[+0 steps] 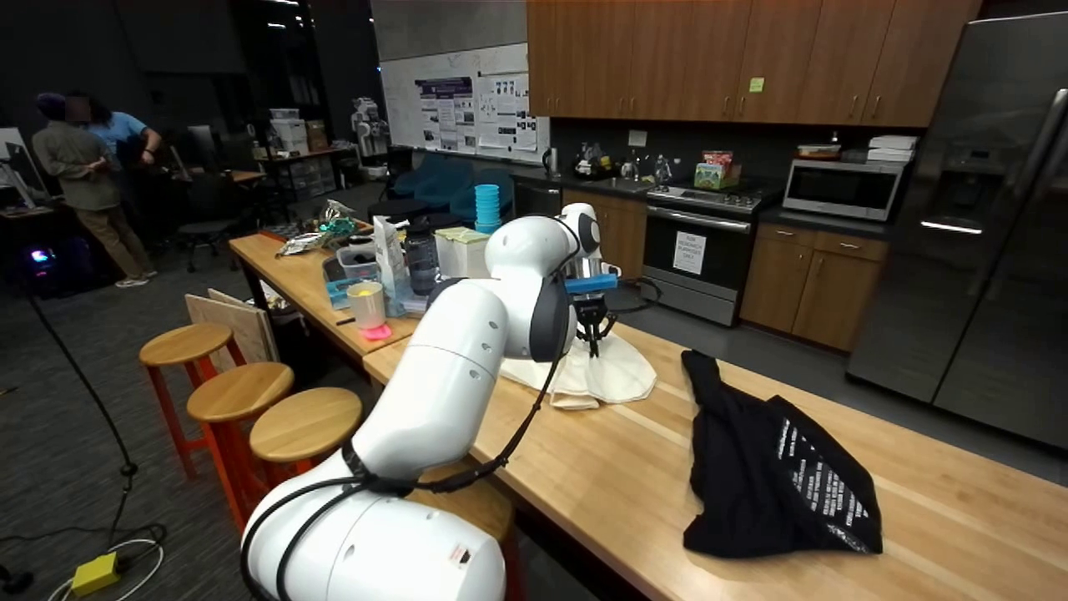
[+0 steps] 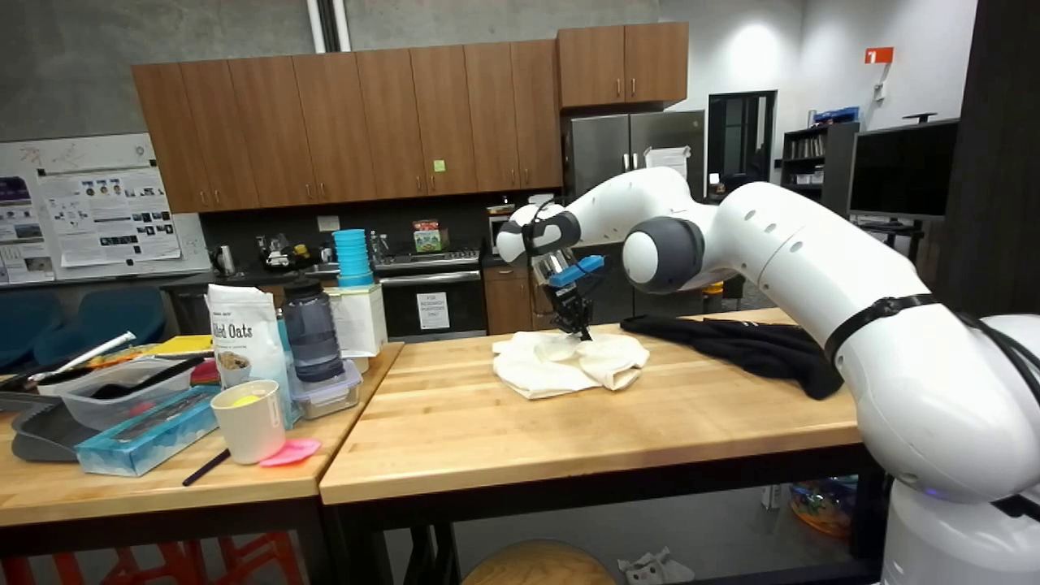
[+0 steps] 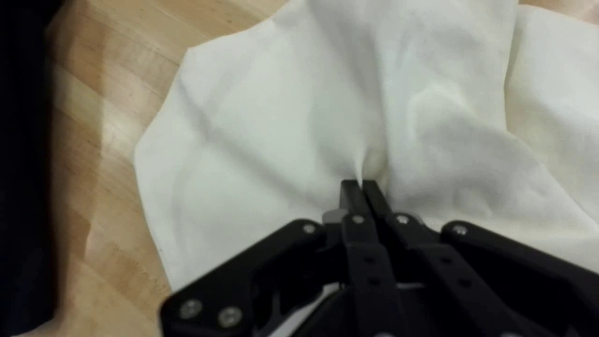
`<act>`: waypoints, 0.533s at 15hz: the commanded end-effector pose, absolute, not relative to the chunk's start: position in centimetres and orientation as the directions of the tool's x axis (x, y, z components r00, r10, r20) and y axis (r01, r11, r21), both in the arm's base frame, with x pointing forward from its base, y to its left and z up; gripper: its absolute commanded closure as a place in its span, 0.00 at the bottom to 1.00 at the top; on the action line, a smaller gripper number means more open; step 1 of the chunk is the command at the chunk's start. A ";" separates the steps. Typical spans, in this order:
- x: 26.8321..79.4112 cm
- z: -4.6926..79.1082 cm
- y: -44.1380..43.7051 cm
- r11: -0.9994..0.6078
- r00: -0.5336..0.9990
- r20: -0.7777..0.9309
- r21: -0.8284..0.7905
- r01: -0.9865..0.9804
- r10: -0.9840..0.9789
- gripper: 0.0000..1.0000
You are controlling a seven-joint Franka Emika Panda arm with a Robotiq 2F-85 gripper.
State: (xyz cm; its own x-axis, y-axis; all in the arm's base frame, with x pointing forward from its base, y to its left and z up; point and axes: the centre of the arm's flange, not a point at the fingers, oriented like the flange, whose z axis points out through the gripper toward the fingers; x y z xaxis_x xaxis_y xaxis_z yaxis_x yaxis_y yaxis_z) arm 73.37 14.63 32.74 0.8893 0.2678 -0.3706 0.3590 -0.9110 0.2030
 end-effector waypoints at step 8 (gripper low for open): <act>71.2 35.0 14.6 -0.933 0.974 -0.208 0.325 0.156 0.090 1.00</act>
